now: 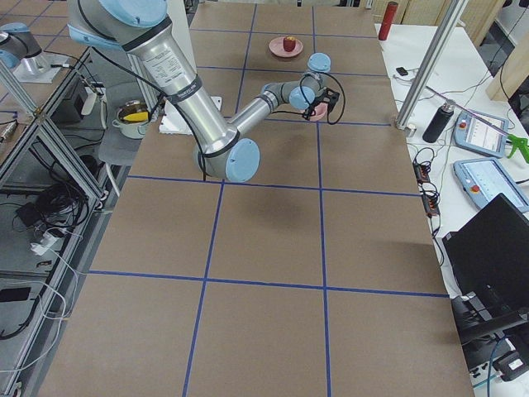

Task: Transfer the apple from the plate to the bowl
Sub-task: 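Carry the pink bowl with the right gripper toward the table center, then release the pink bowl at the center and withdraw the right gripper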

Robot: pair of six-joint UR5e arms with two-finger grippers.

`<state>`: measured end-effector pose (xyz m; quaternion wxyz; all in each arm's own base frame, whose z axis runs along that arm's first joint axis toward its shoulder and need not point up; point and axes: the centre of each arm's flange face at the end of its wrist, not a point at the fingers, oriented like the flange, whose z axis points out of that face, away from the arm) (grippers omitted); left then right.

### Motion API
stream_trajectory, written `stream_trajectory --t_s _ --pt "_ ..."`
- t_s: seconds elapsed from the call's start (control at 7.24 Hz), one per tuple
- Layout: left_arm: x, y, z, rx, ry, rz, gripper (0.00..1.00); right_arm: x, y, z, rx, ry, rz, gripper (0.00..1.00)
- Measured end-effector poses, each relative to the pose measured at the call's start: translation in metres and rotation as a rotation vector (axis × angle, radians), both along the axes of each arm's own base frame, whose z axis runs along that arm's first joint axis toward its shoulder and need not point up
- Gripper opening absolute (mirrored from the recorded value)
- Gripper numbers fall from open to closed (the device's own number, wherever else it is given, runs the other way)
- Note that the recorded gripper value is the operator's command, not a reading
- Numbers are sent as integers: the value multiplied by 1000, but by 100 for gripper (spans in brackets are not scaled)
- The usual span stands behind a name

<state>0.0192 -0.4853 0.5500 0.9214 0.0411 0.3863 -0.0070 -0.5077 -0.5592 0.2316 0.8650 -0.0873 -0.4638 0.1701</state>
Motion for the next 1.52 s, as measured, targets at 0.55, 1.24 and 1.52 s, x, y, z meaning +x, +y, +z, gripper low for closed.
stream_trajectory --t_s 0.55,1.24,1.52 --pt "2 0 7 -8 -6 5 98 -39 9 6 -11 36 -16 0" --pt "3 0 9 -22 -3 3 98 -56 26 5 6 19 -26 100" --pt "3 1 9 -24 1 2 98 -54 27 -1 -4 7 -13 100"
